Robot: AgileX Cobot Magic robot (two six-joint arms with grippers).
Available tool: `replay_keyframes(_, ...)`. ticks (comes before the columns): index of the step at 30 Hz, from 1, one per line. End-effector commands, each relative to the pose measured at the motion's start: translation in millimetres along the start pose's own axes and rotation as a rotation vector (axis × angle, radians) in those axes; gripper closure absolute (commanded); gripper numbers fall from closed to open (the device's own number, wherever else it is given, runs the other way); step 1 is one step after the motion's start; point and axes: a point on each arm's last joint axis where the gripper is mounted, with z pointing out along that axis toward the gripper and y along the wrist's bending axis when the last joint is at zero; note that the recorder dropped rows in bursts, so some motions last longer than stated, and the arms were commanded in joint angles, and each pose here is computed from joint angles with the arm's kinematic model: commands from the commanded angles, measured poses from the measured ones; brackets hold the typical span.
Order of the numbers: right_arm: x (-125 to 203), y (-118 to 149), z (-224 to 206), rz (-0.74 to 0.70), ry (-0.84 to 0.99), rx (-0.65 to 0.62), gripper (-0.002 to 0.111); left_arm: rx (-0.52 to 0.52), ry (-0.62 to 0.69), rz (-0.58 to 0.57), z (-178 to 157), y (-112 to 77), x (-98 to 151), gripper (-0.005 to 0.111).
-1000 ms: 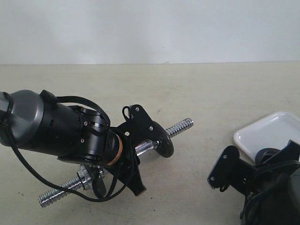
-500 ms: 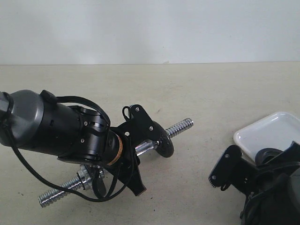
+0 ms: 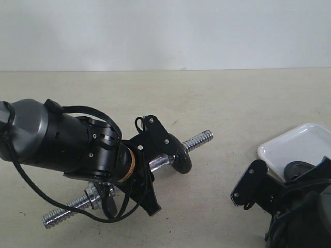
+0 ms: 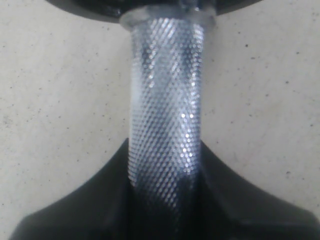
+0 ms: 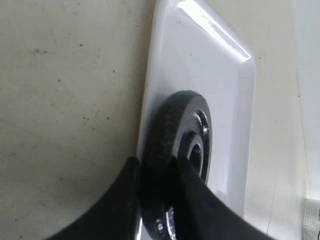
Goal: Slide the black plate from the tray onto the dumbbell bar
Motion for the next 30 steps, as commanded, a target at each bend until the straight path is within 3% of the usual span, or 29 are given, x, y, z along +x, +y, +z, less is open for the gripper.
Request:
replay_keyframes(1, 3.2, 6.2, 1.5, 0.008, 0.023, -0.054, 0.108, -0.011, -0.029, 0.0, -7.5, 2.2, -6.6, 0.103)
replay_keyframes(30, 1.1, -9.6, -5.1, 0.092, 0.012, 0.021, 0.108, -0.012, -0.03, 0.002, -7.5, 2.3, -6.6, 0.103)
